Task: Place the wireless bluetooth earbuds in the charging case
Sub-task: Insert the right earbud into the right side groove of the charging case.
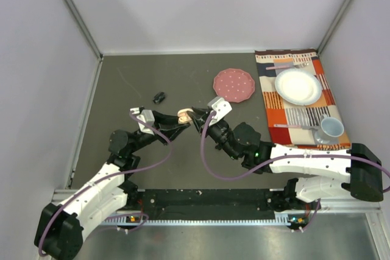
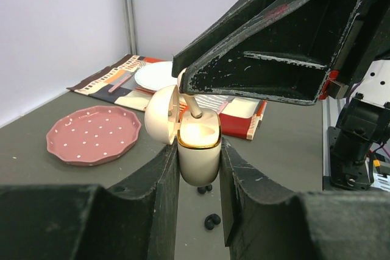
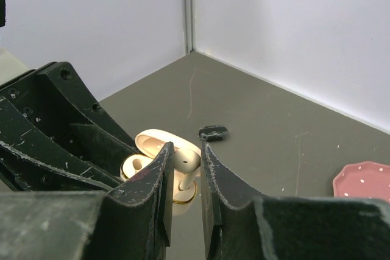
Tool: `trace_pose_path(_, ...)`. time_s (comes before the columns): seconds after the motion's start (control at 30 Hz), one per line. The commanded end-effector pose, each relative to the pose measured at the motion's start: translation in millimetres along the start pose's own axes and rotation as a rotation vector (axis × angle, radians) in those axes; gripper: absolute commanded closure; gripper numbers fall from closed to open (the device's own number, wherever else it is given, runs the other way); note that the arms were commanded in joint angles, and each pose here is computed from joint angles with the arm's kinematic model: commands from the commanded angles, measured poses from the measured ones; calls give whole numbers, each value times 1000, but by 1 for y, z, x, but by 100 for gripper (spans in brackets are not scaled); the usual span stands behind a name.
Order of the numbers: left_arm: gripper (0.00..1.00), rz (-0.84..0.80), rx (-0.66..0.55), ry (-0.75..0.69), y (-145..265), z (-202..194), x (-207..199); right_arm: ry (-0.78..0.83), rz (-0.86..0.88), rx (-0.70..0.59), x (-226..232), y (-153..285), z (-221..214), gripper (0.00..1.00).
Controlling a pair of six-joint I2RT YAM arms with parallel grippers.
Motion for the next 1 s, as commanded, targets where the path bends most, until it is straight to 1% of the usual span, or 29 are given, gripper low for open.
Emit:
trace_pose_path(0.0,100,-7,-64,-57,-1,14,-4,9,-18,-34,-4,3,11,92)
trace_pose_path(0.23,100,9,-81,-59,-1,16,-2,29,19,-30,1,5,5,91)
trace_pose_path(0.4,100,11,-90,-58,-2,18,-2,34,57,-3,6,7,-3,91)
trace_pose_path(0.7,100,6,-90,-54,-3,18,-2,47,73,31,11,5,-10,90)
trace_pose_path(0.83,100,5,-91,-54,-2,18,-3,64,61,41,10,4,-13,90)
trace_pose_path(0.97,100,14,-91,-53,-2,16,-1,106,89,43,10,5,-14,90)
Point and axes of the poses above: each gripper's point midway between its finger pads, its own y axis back along the fingers, its own x axis along the line the jaws close on, z = x × y, the point moved 6 cm from there along y, back along the fingers, and after that the axes turned 13 degrees about y, right-handed, at the moved point
